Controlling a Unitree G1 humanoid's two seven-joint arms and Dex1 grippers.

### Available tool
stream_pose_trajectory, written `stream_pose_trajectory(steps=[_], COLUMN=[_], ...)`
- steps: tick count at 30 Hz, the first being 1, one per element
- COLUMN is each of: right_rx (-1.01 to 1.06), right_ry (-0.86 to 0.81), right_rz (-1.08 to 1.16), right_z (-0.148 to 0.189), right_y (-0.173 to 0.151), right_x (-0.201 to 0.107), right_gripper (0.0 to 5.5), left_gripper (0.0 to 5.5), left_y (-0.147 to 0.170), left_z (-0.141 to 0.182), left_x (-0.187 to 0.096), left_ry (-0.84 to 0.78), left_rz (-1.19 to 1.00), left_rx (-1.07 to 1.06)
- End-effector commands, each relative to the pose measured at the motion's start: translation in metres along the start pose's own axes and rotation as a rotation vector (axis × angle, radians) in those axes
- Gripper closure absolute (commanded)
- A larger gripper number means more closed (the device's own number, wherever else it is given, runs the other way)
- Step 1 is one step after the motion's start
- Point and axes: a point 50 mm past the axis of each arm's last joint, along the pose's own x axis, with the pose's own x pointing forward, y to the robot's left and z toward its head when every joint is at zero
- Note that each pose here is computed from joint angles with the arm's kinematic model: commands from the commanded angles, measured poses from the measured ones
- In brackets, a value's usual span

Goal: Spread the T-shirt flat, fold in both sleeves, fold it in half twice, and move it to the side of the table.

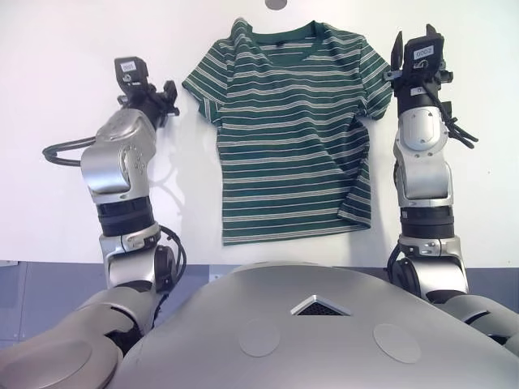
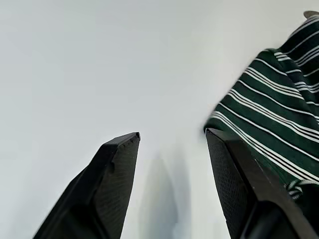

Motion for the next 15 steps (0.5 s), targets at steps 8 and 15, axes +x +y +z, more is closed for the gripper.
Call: stream_pose_trajectory(steps=[8, 15], right_rx=[0.000, 0.016], right_ry=[-0.009, -0.017], right_rz=[0.002, 0.027], right_z=[0.007, 0.011], right_y=[0.004, 0.011], right_x=[0.001, 0.002], right_gripper=[3.44, 3.44], left_gripper=[3.07, 3.98], left_y=[-0.009, -0.019], left_z=[-0.023, -0.030], left_x=[0.022, 0.033], left_ry=[0.084, 0.079], left_rz=[0.007, 0.006], left_rx=[-0.411, -0.375])
